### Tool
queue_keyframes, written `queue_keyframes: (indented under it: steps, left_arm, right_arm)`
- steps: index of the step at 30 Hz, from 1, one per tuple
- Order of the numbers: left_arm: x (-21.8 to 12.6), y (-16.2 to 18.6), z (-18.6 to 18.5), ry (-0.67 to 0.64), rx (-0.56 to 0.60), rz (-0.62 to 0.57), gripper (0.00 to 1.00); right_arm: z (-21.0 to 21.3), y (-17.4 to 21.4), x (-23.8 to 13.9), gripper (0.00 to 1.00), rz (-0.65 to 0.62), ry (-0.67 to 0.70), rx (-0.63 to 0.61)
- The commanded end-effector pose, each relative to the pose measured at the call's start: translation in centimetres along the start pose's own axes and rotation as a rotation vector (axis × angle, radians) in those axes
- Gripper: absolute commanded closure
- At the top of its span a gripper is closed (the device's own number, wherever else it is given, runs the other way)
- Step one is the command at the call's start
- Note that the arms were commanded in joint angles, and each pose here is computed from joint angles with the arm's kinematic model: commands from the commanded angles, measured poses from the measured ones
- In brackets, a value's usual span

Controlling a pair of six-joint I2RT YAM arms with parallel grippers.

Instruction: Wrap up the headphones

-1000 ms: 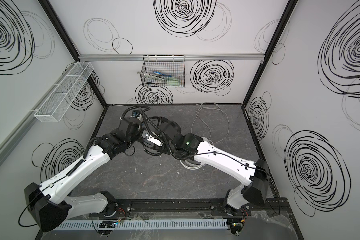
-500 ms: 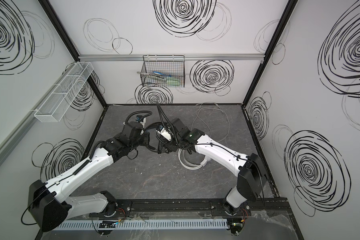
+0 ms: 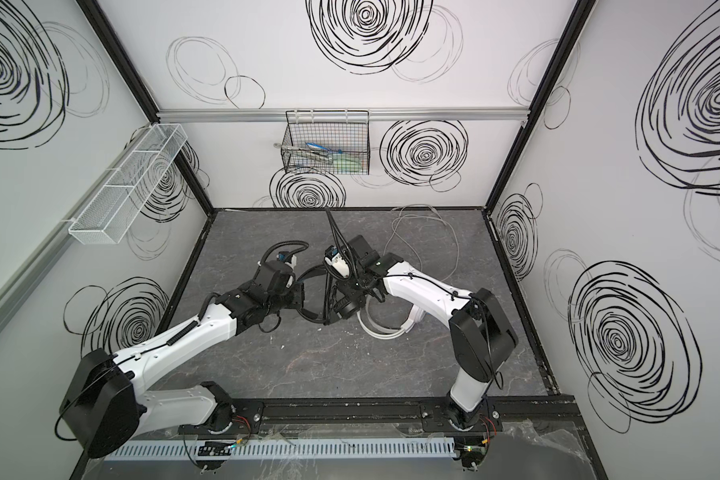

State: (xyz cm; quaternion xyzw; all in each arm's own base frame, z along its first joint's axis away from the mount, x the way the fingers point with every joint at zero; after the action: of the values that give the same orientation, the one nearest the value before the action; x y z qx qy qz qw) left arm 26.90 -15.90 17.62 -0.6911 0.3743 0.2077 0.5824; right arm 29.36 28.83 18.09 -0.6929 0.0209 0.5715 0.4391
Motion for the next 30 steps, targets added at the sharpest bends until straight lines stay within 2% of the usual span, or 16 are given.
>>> queue_keyframes:
  steps: [1,6,10,16,24,30]
  left_arm:
    - [0.1,2.6,-1.2,0.115,0.005,0.112,1.0]
    - [0.3,3.3,-0.7,0.095,-0.019,0.133,1.0]
    - [0.5,3.5,-0.7,0.093,-0.037,0.146,1.0]
    - [0.7,3.3,-0.8,0.088,-0.064,0.147,1.0]
    - [1.0,3.8,0.7,0.044,-0.079,0.154,1.0]
    - [1.6,4.3,2.4,0.026,-0.1,0.165,1.0]
  right_arm:
    - [-2.7,-1.6,0.8,0.58,-0.086,0.083,0.056]
    - [-2.6,-1.0,2.2,0.56,-0.064,0.027,0.076]
    - [-2.6,-1.1,2.4,0.37,-0.058,0.02,0.087]
    - [-2.5,0.2,3.1,0.37,-0.001,0.05,0.111]
    - [-2.1,-0.5,0.1,0.35,-0.029,0.146,0.054]
    - [-0.7,-1.4,-1.4,0.34,-0.001,0.218,-0.012]
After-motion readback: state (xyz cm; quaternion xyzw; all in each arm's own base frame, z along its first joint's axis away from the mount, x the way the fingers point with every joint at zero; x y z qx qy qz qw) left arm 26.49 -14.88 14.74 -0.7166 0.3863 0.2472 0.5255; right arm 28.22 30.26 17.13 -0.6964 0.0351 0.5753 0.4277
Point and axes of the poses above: each gripper's point midway between its finger pads, its own x axis out along the fingers, its own z axis along the line the jaws close on, y = z × x, the point moved 6 cm from there along -x, back along the fingers, and after that the axes turned 2 degrees about x, right-handed, at the moved point
